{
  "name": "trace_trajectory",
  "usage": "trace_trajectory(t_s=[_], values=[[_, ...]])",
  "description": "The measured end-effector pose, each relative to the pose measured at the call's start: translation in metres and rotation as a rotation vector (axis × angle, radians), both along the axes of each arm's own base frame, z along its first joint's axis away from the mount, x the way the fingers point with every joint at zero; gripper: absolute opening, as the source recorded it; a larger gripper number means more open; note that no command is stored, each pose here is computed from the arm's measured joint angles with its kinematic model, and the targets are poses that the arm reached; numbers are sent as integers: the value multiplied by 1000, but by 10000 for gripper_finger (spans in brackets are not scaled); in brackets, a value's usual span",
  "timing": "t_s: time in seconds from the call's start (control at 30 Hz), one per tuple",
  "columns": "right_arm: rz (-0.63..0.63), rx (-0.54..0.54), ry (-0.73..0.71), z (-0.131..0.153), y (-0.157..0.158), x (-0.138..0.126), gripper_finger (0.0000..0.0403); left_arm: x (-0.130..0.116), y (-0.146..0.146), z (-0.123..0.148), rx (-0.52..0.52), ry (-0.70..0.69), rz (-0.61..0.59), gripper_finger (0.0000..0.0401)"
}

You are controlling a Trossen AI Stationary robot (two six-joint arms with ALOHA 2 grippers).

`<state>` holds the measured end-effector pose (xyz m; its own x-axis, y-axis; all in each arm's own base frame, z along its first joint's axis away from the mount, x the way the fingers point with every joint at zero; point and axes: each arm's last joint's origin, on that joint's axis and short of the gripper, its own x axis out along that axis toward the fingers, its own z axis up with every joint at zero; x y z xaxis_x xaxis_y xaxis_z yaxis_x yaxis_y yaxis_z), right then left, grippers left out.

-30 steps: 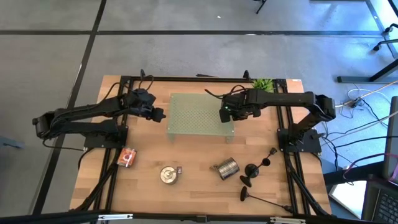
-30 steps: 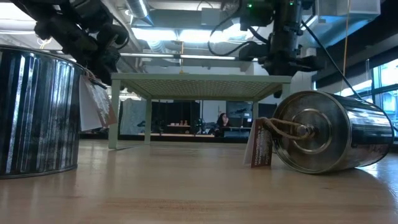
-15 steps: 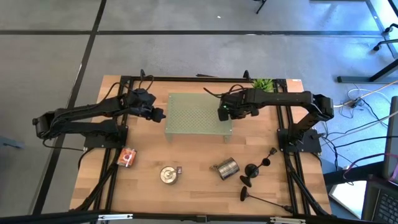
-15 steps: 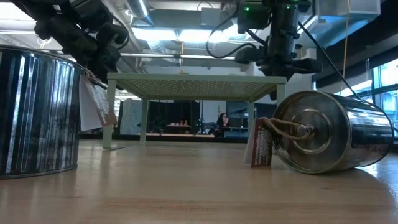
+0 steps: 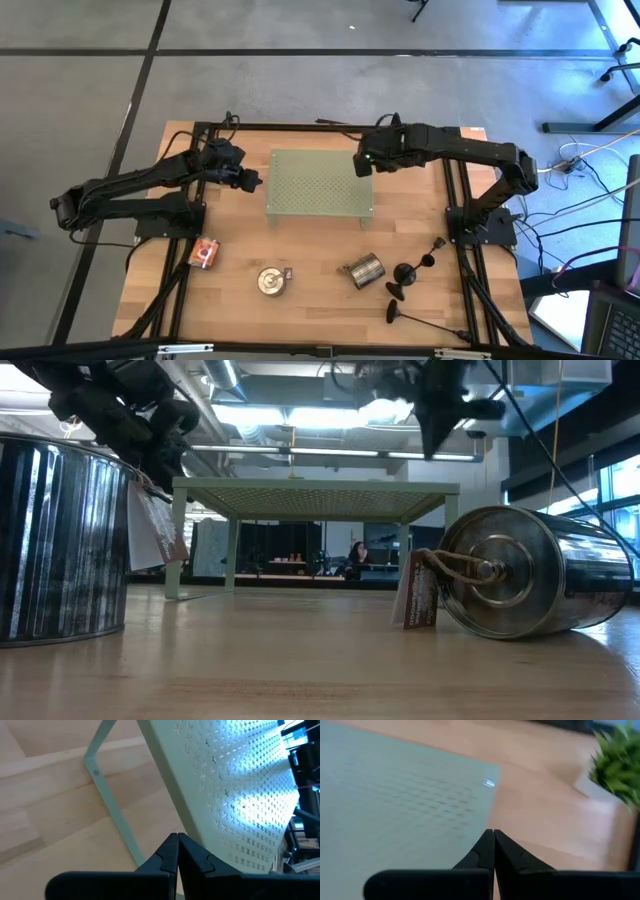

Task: Pick & Place candle stick holders
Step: Put the orange scented candle on the shelf

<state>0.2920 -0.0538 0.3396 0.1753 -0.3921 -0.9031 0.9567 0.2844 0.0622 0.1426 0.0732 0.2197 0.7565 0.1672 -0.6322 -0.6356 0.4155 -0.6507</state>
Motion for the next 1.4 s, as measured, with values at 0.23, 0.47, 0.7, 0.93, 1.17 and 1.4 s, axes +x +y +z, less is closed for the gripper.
trace_trajectory(t_s=[0.23, 0.47, 0.7, 0.93, 1.17, 1.4], values=[[188, -66, -133, 41, 18, 8, 2, -10, -9, 15, 17, -116, -60, 3], [357, -35, -249, 54, 40, 18, 3, -24, -23, 32, -14, -275, -165, 3], [511, 15, -410, 63, 63, 31, 3, -35, -42, 42, -151, -395, -397, 3], [612, 25, -521, 70, 81, 38, 3, -39, -61, 46, -267, -418, -549, 2], [652, 31, -529, 71, 94, 37, 4, -37, -80, 49, -324, -375, -602, 2], [710, 39, -527, 71, 111, 34, 4, -25, -102, 64, -323, -320, -586, 2]])
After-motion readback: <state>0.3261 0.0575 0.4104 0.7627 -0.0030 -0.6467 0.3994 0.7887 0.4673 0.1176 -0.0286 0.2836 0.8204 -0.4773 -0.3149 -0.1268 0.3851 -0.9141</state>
